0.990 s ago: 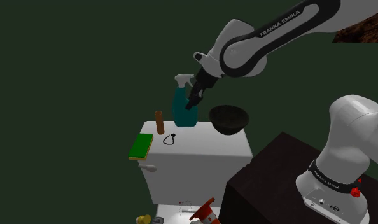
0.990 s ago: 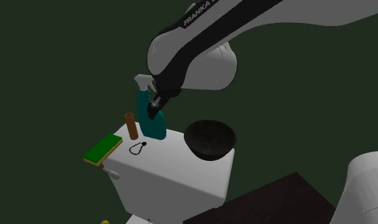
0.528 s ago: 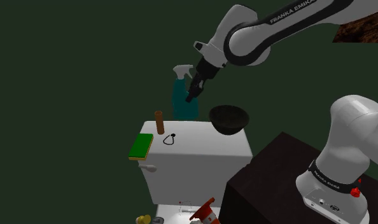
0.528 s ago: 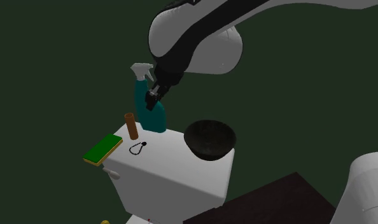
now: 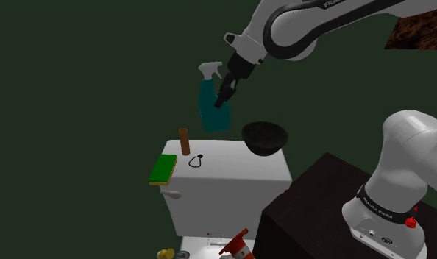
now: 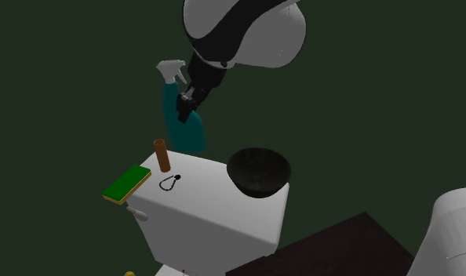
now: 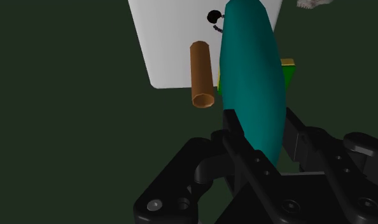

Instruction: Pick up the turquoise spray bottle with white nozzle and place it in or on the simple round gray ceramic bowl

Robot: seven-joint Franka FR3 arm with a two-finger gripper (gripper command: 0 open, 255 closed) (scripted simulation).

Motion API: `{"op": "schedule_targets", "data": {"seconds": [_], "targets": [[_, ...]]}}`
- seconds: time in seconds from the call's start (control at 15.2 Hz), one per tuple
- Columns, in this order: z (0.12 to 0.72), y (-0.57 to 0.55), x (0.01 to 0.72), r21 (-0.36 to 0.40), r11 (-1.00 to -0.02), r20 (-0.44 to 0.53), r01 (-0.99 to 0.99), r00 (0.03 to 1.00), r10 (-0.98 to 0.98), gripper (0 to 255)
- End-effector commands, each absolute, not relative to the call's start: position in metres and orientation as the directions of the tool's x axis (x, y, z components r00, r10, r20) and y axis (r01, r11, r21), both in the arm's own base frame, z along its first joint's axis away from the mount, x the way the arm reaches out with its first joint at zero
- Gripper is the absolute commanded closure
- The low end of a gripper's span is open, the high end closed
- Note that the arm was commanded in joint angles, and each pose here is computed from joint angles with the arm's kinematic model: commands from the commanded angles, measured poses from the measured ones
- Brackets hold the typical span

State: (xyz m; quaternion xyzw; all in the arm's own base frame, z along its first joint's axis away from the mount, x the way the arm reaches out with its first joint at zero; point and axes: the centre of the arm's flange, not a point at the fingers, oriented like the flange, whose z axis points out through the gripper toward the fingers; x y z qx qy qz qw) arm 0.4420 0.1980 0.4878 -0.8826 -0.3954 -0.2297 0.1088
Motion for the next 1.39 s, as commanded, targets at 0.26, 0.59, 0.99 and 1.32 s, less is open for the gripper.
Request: {"op": "schedule_targets", "data": {"seconds": [0.26,0.59,0.99,1.32], "targets": [[0.507,0.174,0.431,-0.010,-0.664,0.491,0.748,0.582,0.648,255],[0.505,0.114,0.403,-0.010,-0.664,0.491,0.748,0.582,0.648,255],[0.503,0.042,0.369,-0.010,-0.664,0.491,0.748,0.582,0.648,255],[0.497,-0.010,0.345,-0.010,-0.664,0.491,0.748,0.582,0.648,255]]}}
